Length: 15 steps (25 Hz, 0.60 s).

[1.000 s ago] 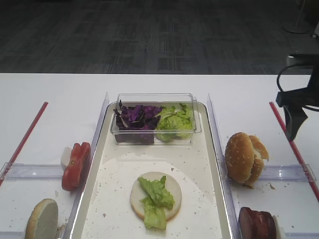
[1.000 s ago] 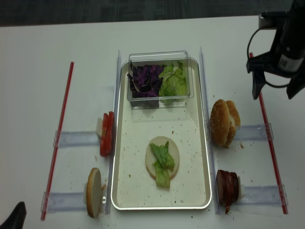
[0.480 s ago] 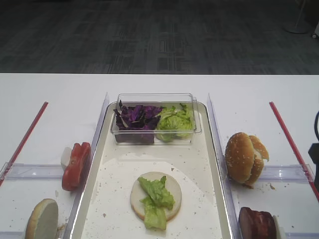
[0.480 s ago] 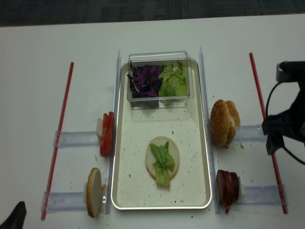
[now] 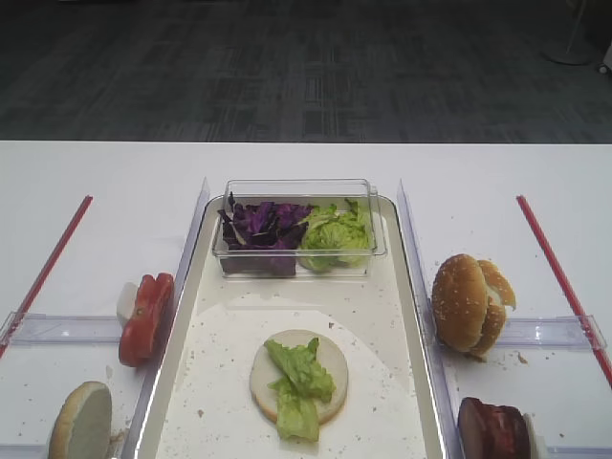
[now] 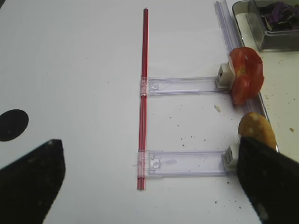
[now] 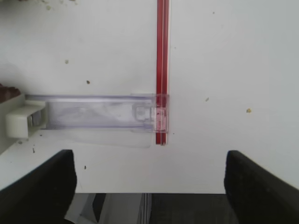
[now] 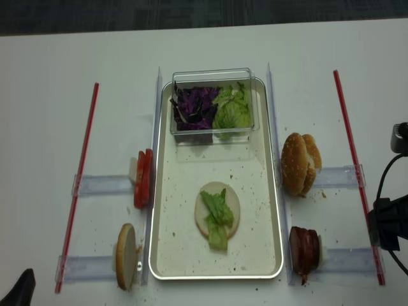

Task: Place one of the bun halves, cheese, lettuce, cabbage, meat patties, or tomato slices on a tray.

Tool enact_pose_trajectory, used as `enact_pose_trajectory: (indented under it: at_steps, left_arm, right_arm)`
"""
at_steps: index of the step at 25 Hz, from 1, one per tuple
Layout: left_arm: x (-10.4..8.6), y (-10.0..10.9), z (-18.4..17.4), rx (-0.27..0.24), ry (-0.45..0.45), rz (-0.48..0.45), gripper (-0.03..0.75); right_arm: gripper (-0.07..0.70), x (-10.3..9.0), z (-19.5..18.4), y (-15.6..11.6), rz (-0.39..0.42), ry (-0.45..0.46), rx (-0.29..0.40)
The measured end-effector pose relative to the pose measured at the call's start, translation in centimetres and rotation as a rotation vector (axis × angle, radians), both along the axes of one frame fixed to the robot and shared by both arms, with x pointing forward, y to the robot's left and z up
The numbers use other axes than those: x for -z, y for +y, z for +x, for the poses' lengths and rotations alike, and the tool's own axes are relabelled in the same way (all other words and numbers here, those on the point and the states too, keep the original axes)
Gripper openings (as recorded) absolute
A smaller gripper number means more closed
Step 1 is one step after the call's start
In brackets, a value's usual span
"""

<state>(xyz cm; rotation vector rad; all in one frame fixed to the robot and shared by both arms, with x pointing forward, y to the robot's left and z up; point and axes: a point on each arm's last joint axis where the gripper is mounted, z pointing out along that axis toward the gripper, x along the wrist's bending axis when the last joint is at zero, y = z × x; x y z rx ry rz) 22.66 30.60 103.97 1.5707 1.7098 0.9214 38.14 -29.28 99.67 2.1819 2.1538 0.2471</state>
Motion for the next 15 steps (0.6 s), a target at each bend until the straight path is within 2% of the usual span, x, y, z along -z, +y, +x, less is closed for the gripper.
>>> enact_pose_trajectory:
  at_steps: [9, 15]
  left_arm:
    - [0.0, 0.0, 0.0, 0.0, 0.0, 0.0, 0.689]
    - [0.0, 0.0, 0.0, 0.0, 0.0, 0.0, 0.689]
  right_arm:
    - [0.656, -0.2, -3.1, 0.0, -0.002, -0.056, -0.017]
    - [0.656, -1.7, -5.2, 0.0, -0.003, -0.208, -0.02]
